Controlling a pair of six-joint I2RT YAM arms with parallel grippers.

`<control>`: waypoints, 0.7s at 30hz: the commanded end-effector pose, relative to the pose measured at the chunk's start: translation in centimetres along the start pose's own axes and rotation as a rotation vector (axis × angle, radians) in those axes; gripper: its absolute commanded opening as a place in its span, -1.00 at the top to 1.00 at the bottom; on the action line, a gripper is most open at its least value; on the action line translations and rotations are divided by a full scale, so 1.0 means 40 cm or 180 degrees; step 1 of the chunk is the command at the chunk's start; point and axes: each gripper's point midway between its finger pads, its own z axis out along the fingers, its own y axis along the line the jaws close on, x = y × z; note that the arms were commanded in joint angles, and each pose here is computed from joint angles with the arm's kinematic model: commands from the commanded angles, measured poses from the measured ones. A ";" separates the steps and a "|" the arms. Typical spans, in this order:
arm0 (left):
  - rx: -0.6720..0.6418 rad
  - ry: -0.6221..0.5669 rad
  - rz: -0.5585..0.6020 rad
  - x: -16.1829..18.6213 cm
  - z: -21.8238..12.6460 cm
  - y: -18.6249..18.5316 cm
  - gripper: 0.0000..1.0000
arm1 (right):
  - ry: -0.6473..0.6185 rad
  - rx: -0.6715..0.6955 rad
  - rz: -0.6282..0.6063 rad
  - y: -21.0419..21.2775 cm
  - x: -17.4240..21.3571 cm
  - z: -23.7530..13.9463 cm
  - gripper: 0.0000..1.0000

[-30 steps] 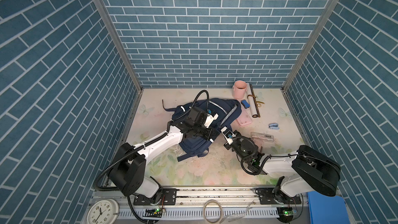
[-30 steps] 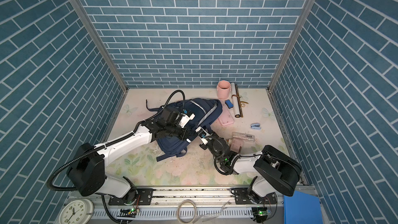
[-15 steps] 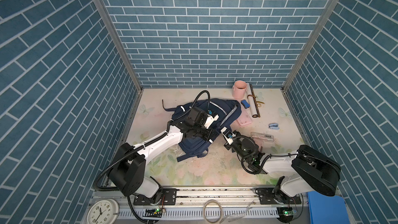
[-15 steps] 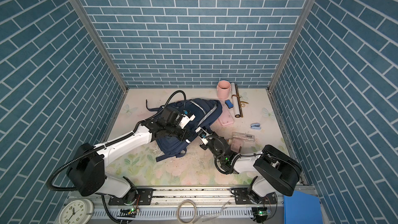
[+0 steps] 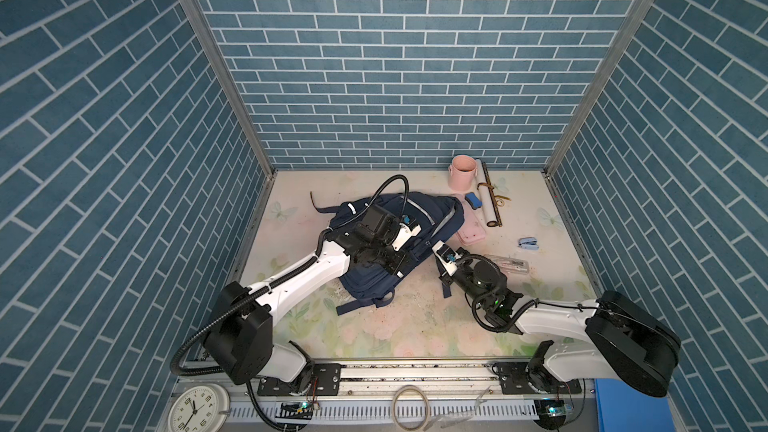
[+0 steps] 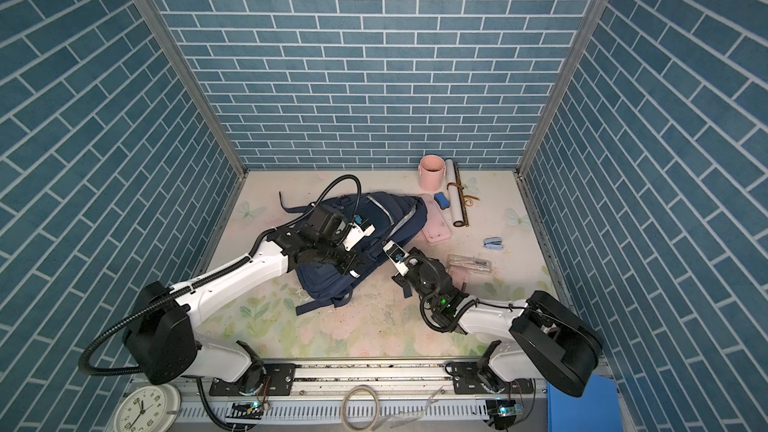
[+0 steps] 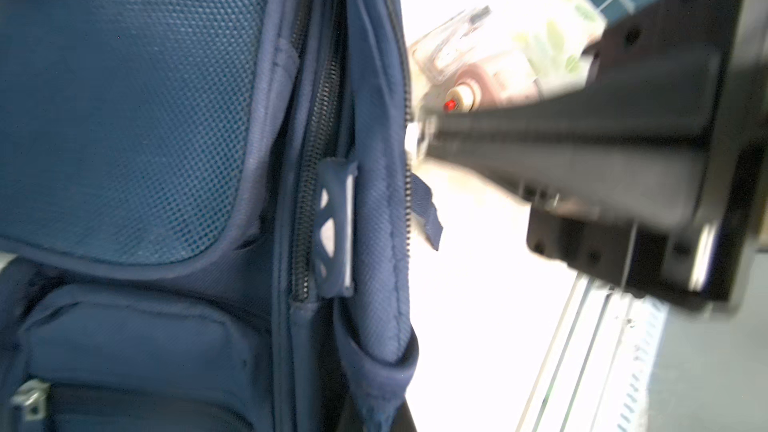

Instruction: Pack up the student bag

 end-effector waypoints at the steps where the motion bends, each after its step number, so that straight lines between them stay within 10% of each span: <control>1: -0.0225 -0.0048 0.0239 0.001 -0.038 0.020 1.00 | 0.0151 0.0234 0.0310 -0.072 0.014 0.003 1.00; 21: -0.0983 -0.0076 0.1200 0.040 -0.100 0.223 1.00 | 0.0416 -0.0478 0.0553 0.012 0.006 0.041 1.00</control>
